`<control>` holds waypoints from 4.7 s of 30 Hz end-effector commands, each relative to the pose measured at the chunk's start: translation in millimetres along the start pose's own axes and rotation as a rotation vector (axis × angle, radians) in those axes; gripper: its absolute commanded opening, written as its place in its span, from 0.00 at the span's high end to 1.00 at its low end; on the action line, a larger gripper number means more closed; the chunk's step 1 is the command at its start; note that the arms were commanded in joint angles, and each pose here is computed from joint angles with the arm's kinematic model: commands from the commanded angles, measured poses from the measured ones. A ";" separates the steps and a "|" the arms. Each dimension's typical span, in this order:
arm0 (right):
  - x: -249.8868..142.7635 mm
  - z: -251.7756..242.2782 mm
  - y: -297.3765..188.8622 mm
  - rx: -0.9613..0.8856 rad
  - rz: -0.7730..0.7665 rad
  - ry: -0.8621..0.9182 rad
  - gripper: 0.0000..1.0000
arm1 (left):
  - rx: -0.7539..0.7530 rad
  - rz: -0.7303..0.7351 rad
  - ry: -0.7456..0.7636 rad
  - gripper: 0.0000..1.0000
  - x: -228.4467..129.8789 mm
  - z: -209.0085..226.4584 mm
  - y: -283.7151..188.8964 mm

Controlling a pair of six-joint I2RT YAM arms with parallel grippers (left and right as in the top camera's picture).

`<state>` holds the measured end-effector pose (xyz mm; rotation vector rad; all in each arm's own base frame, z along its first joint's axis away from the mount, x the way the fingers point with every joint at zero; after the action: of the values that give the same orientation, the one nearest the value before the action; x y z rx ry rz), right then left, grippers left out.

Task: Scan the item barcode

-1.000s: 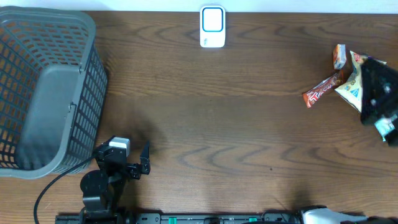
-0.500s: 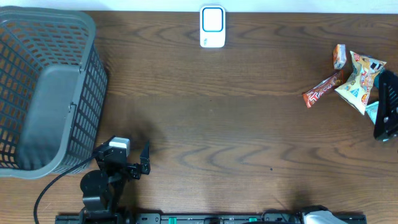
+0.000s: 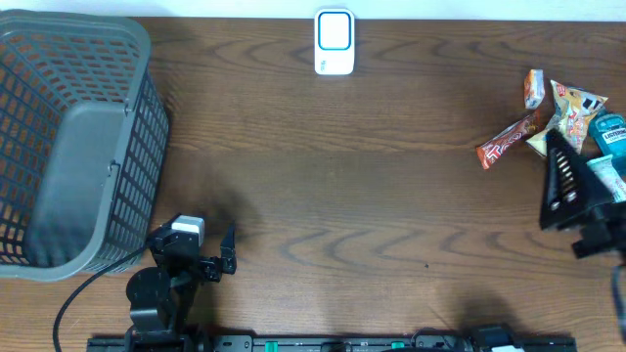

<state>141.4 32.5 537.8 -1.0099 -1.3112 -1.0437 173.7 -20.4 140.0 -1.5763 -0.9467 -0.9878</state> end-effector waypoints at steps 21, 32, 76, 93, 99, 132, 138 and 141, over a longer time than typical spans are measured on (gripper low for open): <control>-177.6 -0.7 -5.3 0.026 -0.402 -0.089 0.01 | 0.009 0.031 -0.017 0.02 -9.2 2.2 2.3; -231.7 -9.8 12.1 -0.009 -0.424 -0.108 0.01 | 0.009 0.031 -0.017 0.02 -9.2 2.2 2.3; -376.9 -39.9 42.6 -0.161 0.096 -0.156 0.01 | 0.009 0.031 -0.017 0.02 -9.2 2.2 2.3; -377.0 -39.9 42.6 -0.161 0.097 -0.156 0.01 | -0.057 0.006 0.001 0.02 -4.4 -7.8 1.9; -377.0 -39.9 42.6 -0.160 0.097 -0.155 0.01 | -0.074 -0.130 0.037 0.02 17.8 -11.3 4.1; -377.0 -39.9 42.6 -0.160 0.097 -0.156 0.01 | 0.049 -0.210 0.026 0.02 14.1 5.3 15.5; -376.9 -39.9 42.6 -0.161 0.096 -0.156 0.01 | 0.050 -0.206 0.025 0.02 13.5 5.5 15.9; -377.0 -39.9 42.6 -0.160 0.097 -0.156 0.01 | 0.049 -0.206 0.025 0.02 13.4 5.4 15.9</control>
<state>196.1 13.4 161.3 -1.2612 -1.3019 -1.0219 193.1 -17.4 161.1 -1.4313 -1.1431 -1.1532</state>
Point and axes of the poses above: each gripper's point midway between its finger pads, its own y axis out along the fingers, its own z axis along the line the jaws close on, x = y × z, the point moved 5 cm from there along -y, back along the fingers, and after that the axes turned 7 degrees about -y, right-handed, at the moved point
